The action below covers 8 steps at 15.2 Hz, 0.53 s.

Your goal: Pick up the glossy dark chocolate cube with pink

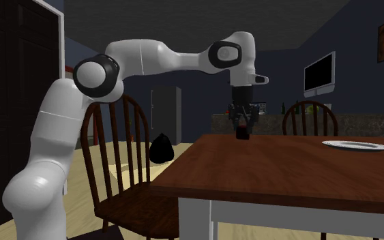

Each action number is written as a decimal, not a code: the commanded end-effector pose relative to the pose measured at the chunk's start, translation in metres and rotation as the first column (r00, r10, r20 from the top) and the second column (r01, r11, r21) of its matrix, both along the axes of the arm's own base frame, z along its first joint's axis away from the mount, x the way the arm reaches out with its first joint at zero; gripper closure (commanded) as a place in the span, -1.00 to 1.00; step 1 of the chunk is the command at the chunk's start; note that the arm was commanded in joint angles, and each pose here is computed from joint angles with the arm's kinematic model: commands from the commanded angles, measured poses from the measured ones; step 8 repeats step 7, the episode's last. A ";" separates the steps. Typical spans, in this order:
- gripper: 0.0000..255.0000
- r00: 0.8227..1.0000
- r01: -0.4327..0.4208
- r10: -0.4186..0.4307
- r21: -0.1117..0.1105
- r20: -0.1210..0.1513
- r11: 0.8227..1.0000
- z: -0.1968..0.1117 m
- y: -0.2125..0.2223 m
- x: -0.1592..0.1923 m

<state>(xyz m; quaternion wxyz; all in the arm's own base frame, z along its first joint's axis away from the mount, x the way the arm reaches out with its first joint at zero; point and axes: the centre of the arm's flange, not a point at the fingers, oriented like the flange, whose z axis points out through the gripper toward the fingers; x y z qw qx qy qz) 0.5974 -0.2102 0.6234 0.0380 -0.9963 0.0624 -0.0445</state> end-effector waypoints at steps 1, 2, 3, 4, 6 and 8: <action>1.00 1.000 0.000 0.000 0.000 0.000 1.000 0.010 0.000 0.000; 1.00 1.000 0.000 0.000 0.000 0.000 1.000 0.016 0.000 0.000; 1.00 1.000 0.000 0.000 0.000 0.000 1.000 0.021 0.000 0.000; 1.00 1.000 0.000 0.000 0.000 0.000 1.000 0.026 0.000 0.000; 1.00 1.000 0.000 0.000 0.000 0.000 1.000 0.032 0.000 0.000; 1.00 1.000 0.000 0.000 0.000 0.000 1.000 0.032 0.000 0.000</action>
